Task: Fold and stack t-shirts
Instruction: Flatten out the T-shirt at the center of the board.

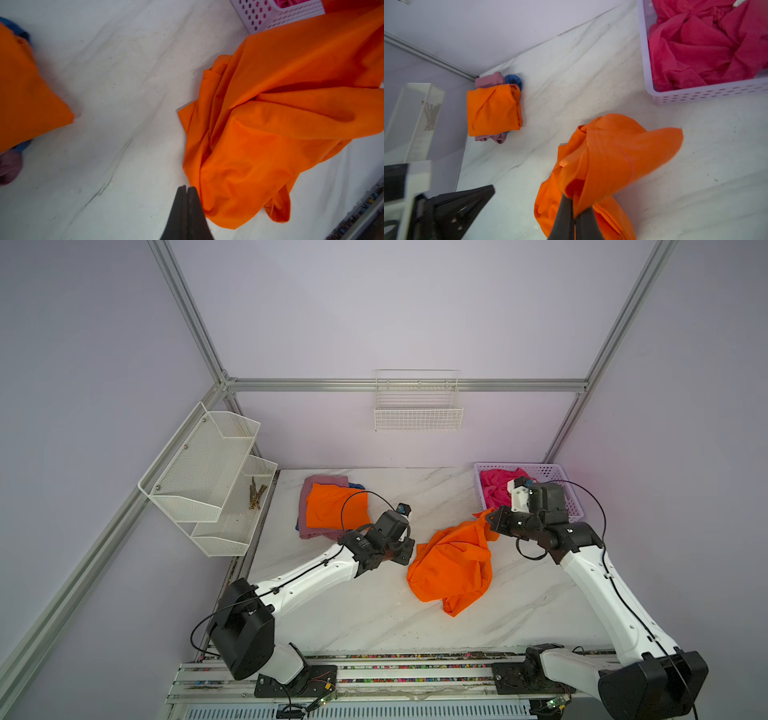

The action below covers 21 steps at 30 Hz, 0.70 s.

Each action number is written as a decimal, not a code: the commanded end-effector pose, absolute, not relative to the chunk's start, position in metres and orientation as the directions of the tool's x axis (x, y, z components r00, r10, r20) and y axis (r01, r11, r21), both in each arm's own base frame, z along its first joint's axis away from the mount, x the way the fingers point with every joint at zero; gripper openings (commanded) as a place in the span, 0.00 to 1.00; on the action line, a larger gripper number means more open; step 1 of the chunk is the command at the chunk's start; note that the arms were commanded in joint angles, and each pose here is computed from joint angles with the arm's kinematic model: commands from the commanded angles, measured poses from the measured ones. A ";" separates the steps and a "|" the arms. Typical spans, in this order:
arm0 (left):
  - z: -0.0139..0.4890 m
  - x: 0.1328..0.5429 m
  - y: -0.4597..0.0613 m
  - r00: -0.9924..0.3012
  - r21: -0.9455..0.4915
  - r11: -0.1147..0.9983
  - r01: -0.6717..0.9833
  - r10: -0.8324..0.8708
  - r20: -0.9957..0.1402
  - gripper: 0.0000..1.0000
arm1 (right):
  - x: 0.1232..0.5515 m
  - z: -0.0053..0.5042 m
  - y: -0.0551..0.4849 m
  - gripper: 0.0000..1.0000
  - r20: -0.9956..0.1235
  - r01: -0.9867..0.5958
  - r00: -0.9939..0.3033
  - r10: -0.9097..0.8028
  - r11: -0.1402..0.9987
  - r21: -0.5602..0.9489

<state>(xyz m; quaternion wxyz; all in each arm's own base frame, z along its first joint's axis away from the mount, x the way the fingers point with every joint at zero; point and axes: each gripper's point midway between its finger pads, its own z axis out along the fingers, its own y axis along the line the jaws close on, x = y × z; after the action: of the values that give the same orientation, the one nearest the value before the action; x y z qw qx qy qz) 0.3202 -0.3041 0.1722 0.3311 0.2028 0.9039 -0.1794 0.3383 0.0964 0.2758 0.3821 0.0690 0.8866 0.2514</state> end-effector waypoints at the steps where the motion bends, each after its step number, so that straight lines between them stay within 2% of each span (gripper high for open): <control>1: 0.159 0.315 -0.370 -0.674 -0.303 0.702 0.644 0.334 -0.659 0.00 | 0.324 0.293 0.103 0.00 -0.638 -0.088 -0.697 0.329 0.843 0.531; 4: 0.131 0.307 -0.402 -0.674 -0.317 0.658 0.683 0.400 -0.621 0.00 | 0.319 0.288 0.098 0.00 -0.644 -0.072 -0.689 0.333 0.852 0.518; 7: 0.132 0.301 -0.417 -0.636 -0.293 0.633 0.717 0.420 -0.648 0.00 | 0.315 0.287 0.095 0.00 -0.648 -0.066 -0.686 0.331 0.858 0.509; 12: 0.155 0.298 -0.425 -0.580 -0.267 0.598 0.756 0.423 -0.696 0.00 | 0.311 0.341 0.085 0.00 -0.761 -0.115 -0.544 0.354 0.867 0.485; 15: 0.166 0.295 -0.427 -0.566 -0.268 0.583 0.767 0.417 -0.711 0.00 | 0.312 0.365 0.086 0.00 -0.776 -0.131 -0.514 0.366 0.860 0.493; 18: 0.157 0.296 -0.419 -0.567 -0.232 0.613 0.755 0.434 -0.700 0.00 | 0.315 0.379 0.087 0.00 -0.773 -0.136 -0.513 0.372 0.855 0.501; 21: 0.127 0.291 -0.398 -0.604 -0.194 0.666 0.720 0.465 -0.647 0.00 | 0.312 0.406 0.083 0.00 -0.803 -0.151 -0.454 0.386 0.855 0.496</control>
<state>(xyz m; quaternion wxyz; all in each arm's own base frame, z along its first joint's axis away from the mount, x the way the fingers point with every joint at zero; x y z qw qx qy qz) 0.2917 -0.4125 0.1243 0.2695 0.3430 0.8651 -0.2477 0.3135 0.0868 0.3800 0.4891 0.0682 0.8297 0.2603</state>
